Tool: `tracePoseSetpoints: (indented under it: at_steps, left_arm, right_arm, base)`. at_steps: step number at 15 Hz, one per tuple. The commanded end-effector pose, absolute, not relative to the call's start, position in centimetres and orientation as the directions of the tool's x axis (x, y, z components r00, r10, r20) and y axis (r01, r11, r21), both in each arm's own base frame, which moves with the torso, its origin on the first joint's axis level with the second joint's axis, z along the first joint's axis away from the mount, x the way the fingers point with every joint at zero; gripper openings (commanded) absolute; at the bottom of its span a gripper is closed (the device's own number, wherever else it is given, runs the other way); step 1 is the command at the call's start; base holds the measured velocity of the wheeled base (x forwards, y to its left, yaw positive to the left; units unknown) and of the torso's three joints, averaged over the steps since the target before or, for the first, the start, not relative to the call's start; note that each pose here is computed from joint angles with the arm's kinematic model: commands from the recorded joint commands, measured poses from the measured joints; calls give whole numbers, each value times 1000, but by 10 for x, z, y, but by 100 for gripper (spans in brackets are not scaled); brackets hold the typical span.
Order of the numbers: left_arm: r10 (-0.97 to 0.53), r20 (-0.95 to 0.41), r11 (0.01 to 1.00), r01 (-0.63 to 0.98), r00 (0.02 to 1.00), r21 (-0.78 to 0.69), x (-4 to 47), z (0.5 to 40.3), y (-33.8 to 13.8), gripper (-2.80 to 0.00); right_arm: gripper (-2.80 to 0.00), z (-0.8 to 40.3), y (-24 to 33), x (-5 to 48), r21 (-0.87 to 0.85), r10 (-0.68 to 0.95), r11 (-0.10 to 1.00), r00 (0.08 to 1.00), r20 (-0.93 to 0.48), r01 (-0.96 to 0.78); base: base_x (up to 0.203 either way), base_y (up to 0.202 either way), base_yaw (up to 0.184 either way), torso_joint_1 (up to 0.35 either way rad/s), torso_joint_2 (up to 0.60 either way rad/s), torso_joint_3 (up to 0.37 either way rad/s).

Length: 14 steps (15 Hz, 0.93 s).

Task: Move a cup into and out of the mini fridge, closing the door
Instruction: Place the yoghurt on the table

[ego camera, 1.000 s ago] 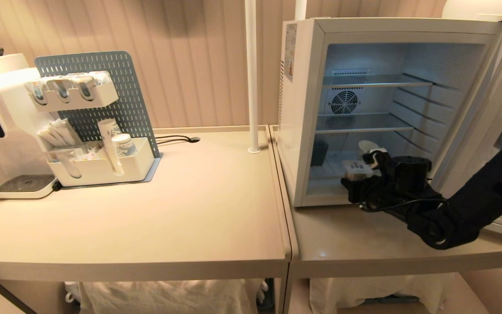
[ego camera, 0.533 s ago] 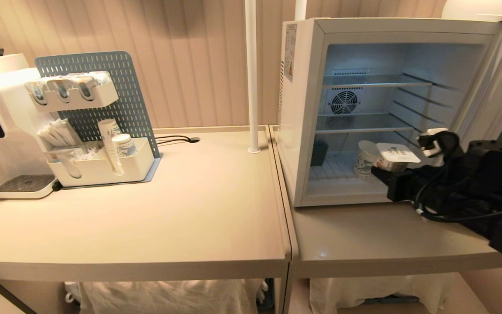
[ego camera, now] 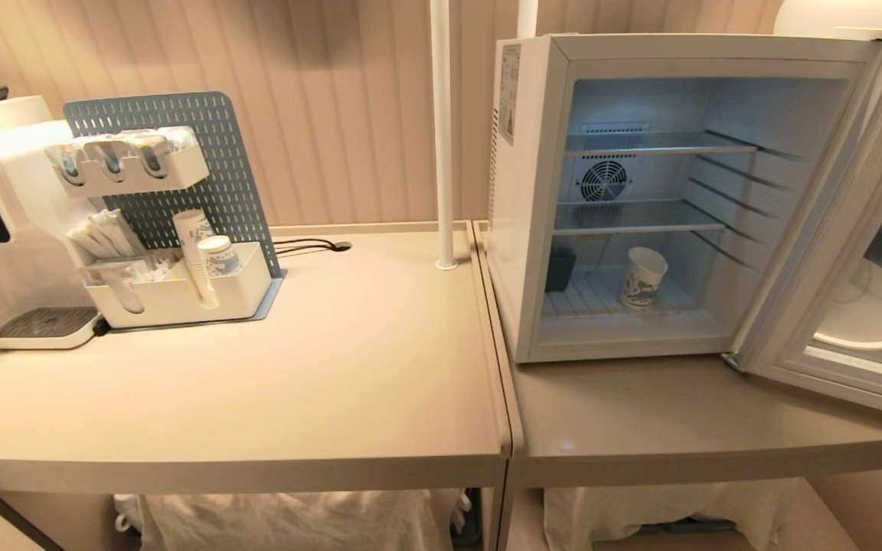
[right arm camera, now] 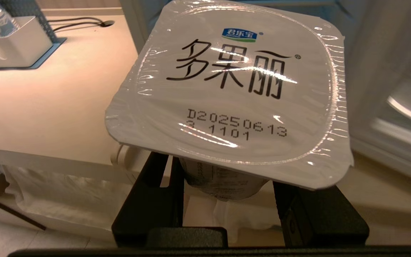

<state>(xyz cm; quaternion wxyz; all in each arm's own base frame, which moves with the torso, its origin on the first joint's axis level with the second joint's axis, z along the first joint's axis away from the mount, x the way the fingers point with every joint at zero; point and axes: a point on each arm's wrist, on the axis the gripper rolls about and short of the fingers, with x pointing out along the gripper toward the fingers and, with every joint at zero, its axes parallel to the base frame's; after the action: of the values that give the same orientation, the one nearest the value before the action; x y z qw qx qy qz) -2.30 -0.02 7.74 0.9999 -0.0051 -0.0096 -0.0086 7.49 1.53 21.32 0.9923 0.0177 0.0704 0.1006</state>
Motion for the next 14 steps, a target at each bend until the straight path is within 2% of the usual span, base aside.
tracePoseSetpoints:
  at_steps: [1, 4, 10, 13, 14]
  left_arm:
    - [-17, 20, 1000, 17, 1000, -10, -23, 77, 0, -280]
    - [-17, 20, 1000, 17, 1000, -10, -23, 77, 0, -280]
    - [-17, 21, 1000, 17, 1000, -12, -23, 78, 0, -280]
    - [-17, 20, 1000, 17, 1000, -12, -23, 77, 0, -280]
    - [-17, 20, 1000, 17, 1000, -12, -23, 77, 0, -280]
  right_arm:
    - [-280, 198, 1, 10, 72, 129, 990, 988, -83, -123]
    - [-280, 180, -2, -14, 101, 12, 995, 991, -134, 1]
    - [-280, 138, 5, -57, 98, 230, 970, 972, -52, -224]
    - [-280, 101, 3, -44, 86, 163, 984, 983, -79, -156]
    - [-280, 94, 3, -34, 62, 133, 989, 991, -25, -131]
  base:
    - [0, 0, 0, 0, 0, 0]
    - [0, 0, 0, 0, 0, 0]
    - [0, 0, 0, 0, 0, 0]
    - [0, 0, 0, 0, 0, 0]
    - [0, 0, 0, 0, 0, 0]
